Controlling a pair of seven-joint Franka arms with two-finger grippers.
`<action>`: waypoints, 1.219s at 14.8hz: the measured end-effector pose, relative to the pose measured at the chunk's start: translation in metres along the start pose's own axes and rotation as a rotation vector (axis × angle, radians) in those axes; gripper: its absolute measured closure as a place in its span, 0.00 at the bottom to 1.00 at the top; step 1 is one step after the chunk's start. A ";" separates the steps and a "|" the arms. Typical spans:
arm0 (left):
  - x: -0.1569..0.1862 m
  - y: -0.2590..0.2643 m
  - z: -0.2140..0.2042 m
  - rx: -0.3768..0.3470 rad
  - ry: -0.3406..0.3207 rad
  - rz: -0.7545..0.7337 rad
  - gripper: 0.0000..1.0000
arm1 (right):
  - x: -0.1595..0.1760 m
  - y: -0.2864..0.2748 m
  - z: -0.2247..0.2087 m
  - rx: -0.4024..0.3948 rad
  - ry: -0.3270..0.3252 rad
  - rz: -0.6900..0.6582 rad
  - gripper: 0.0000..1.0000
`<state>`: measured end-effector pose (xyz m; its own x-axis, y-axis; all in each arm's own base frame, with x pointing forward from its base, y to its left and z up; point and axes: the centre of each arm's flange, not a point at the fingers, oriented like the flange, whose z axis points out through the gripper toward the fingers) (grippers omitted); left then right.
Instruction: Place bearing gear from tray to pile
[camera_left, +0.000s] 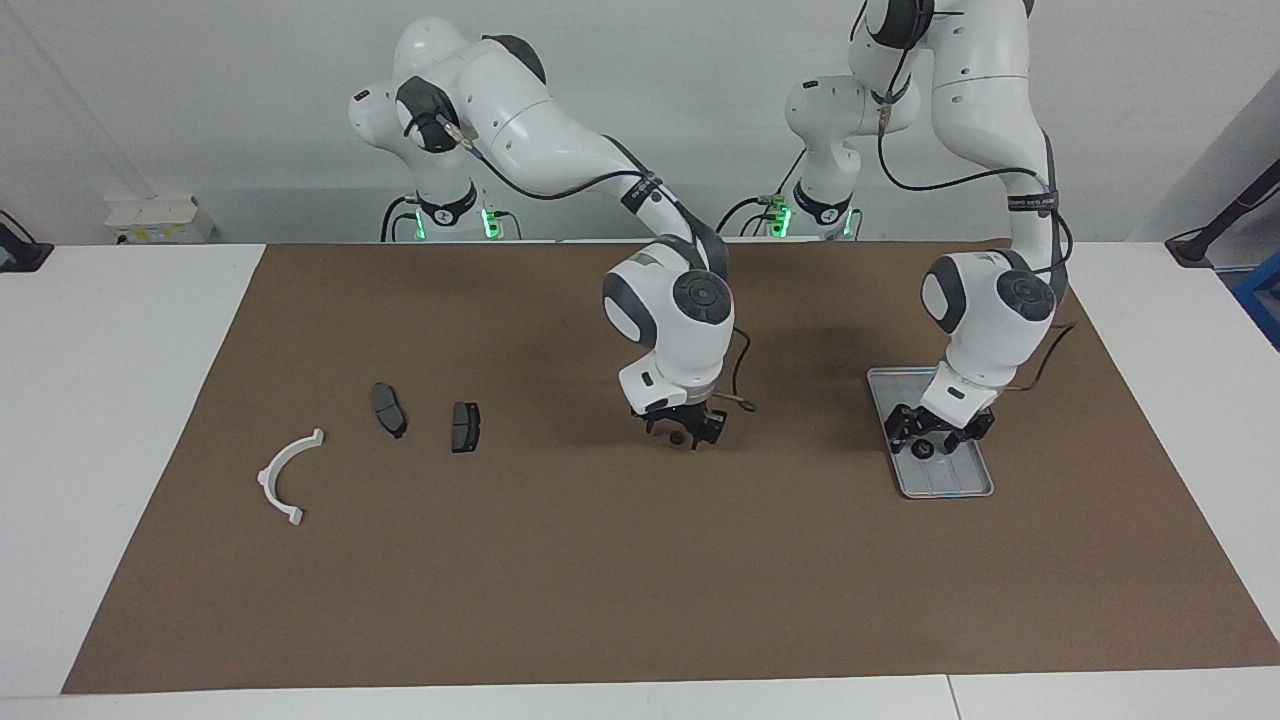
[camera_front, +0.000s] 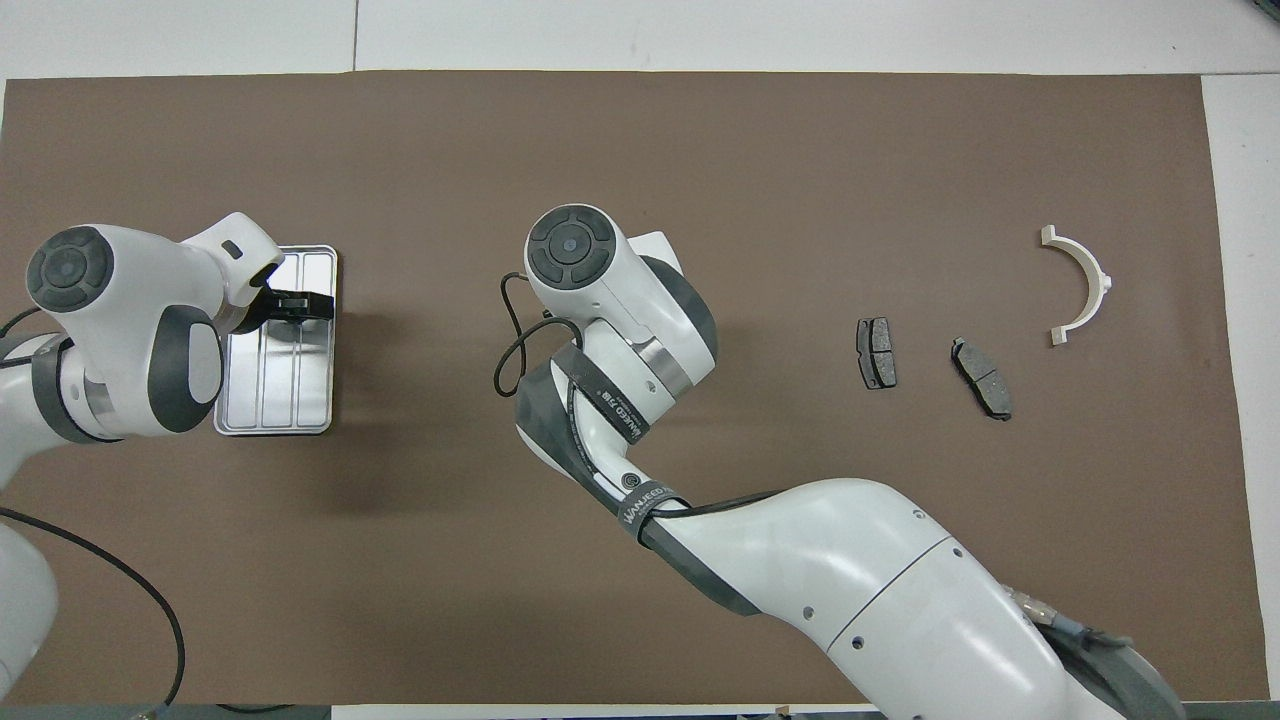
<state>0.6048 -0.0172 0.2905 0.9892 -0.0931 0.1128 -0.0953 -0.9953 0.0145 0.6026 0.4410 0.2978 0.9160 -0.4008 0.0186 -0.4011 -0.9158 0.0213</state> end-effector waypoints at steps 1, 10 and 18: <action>0.000 0.000 0.000 0.000 0.001 0.000 0.10 | -0.002 0.000 0.004 0.012 0.005 -0.002 0.20; 0.006 0.001 -0.008 0.000 0.016 0.004 0.65 | -0.010 0.010 0.013 0.029 0.006 -0.003 0.38; 0.058 -0.027 -0.108 -0.003 -0.051 -0.025 0.65 | -0.004 0.016 0.009 0.030 -0.005 0.007 0.76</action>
<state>0.6528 0.0065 0.4041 0.9957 -0.0695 0.0616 -0.0708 -0.9973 0.0200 0.5926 0.4276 0.2890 0.9132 -0.4074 0.0139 -0.4073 -0.9133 -0.0090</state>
